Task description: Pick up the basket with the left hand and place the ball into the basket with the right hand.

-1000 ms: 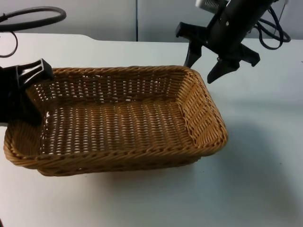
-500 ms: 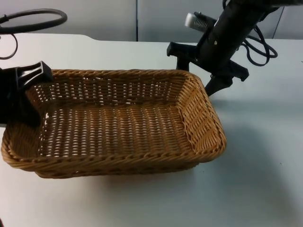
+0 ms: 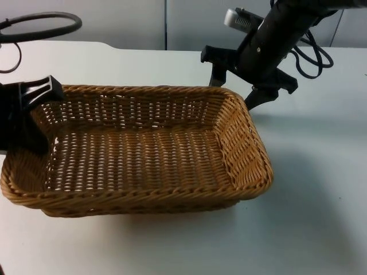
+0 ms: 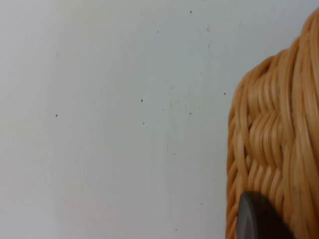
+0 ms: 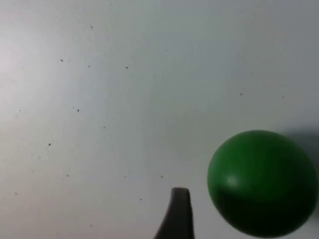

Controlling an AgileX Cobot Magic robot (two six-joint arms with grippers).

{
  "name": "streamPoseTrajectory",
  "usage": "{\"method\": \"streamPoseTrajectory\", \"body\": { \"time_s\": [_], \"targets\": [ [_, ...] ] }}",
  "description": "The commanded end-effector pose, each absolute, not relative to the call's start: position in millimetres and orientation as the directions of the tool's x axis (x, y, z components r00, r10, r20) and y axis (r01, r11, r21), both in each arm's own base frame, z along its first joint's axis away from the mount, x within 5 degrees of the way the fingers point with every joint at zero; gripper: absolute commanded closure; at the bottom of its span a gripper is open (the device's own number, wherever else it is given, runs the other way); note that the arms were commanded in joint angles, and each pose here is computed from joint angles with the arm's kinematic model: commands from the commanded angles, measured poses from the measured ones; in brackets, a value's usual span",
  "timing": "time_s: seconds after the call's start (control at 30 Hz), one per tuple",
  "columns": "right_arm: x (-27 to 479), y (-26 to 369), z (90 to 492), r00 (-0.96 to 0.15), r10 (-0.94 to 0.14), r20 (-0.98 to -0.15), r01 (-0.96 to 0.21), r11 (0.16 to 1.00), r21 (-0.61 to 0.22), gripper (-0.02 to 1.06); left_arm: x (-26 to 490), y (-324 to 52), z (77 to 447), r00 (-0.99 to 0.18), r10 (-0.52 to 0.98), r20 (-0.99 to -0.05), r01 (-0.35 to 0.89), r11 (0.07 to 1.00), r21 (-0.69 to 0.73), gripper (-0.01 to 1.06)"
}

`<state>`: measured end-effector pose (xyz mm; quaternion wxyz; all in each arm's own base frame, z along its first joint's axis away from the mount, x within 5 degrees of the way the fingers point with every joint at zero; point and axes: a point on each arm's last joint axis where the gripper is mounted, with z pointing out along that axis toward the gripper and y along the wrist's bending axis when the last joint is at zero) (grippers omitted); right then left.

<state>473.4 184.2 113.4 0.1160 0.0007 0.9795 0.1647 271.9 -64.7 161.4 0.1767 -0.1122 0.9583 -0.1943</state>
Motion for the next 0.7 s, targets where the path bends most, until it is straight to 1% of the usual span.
{"method": "streamPoseTrajectory", "body": {
  "time_s": [0.0, 0.27, 0.4, 0.53, 0.67],
  "targets": [
    [475.4, 186.6, 116.9, -0.967, 0.038, -0.251, -0.048, 0.944, 0.326, 0.34, 271.0, -65.0, 165.0, -0.907, -0.299, -0.297, -0.155, 0.891, -0.426, 1.05],
    [477.2, 186.9, 116.7, -0.962, 0.044, -0.268, -0.049, 0.943, 0.330, 0.34, 270.8, -65.0, 164.9, -0.908, -0.297, -0.296, -0.153, 0.892, -0.426, 1.05],
    [479.3, 187.1, 117.4, -0.956, 0.052, -0.290, -0.050, 0.941, 0.333, 0.34, 270.8, -65.0, 164.9, -0.908, -0.297, -0.296, -0.153, 0.892, -0.426, 1.05],
    [479.7, 187.3, 113.9, -0.956, 0.055, -0.289, -0.047, 0.941, 0.334, 0.34, 270.8, -65.0, 164.9, -0.908, -0.297, -0.296, -0.153, 0.892, -0.426, 1.05],
    [479.3, 187.5, 105.3, -0.961, 0.056, -0.270, -0.039, 0.942, 0.334, 0.34, 270.8, -65.0, 164.9, -0.908, -0.297, -0.296, -0.153, 0.892, -0.426, 1.05]
  ]
}}
